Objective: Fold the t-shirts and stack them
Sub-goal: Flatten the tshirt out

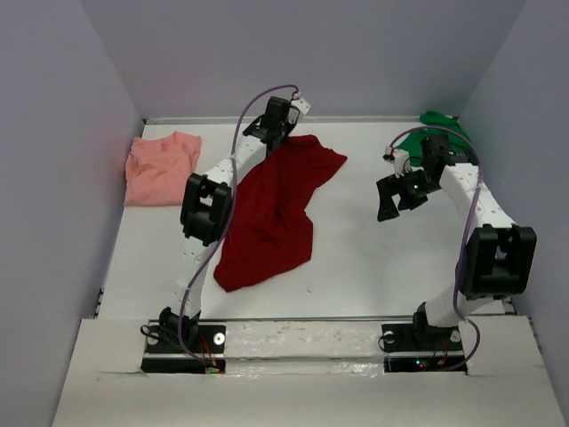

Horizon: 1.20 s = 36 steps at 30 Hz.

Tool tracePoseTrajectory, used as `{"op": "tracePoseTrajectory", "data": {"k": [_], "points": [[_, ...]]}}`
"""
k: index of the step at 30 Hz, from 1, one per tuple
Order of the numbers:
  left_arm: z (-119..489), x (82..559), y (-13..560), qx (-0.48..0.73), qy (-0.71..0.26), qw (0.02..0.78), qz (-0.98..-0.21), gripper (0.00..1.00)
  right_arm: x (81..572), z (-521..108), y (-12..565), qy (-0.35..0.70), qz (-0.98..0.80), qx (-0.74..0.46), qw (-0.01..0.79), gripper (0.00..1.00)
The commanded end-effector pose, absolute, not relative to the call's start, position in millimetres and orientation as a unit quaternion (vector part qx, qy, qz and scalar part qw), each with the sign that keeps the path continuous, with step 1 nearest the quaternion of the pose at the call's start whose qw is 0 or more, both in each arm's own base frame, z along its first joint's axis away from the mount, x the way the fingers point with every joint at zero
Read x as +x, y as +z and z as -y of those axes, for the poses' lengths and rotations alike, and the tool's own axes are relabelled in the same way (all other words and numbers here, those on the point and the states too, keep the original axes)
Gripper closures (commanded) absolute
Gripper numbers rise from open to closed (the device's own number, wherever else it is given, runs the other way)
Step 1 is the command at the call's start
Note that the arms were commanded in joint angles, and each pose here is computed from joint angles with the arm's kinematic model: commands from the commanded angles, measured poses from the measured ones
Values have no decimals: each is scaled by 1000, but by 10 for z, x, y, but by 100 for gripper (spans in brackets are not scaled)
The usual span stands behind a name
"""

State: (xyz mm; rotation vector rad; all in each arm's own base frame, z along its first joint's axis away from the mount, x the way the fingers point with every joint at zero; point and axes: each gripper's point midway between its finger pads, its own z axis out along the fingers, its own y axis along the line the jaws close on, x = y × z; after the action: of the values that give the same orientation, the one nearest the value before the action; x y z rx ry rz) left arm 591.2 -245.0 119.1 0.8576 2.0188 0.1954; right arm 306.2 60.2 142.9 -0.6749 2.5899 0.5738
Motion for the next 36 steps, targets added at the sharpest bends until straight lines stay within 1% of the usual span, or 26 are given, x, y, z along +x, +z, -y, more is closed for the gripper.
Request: {"op": "tracePoseTrajectory", "data": {"k": [1,3,4,5,6,8,10,14,18,26,36], "points": [[1782,6103,2314,231,158,543,-791,100,2888,-1067,1370,266,-900,-317,136,0],[1673,6091,2366,219,166,544,-793,100,2925,-1253,1337,277,-890,-343,119,0],[1620,6075,2318,215,169,537,-798,100,2903,-1420,1213,288,-883,-359,89,0],[1552,6068,2310,209,174,535,-800,100,2877,-1531,1204,304,-876,-367,76,0],[1523,6045,2336,206,174,535,-801,100,2965,-1638,1259,309,-868,-380,84,1],[1467,5997,2259,201,175,527,-807,100,2963,-1860,1147,324,-856,-398,56,1],[1413,5943,2237,197,179,522,-810,100,3064,-2034,1174,332,-845,-414,64,1],[1371,5871,2215,193,179,518,-814,100,3127,-2345,924,342,-830,-440,35,2],[1324,5845,2193,190,190,514,-815,100,3104,-2546,742,344,-818,-461,9,5],[1249,5844,2244,185,207,515,-811,100,2924,-2813,445,347,-799,-490,-34,7],[1140,5806,2250,181,216,510,-813,100,2951,-3017,286,360,-790,-495,-37,9]]}}
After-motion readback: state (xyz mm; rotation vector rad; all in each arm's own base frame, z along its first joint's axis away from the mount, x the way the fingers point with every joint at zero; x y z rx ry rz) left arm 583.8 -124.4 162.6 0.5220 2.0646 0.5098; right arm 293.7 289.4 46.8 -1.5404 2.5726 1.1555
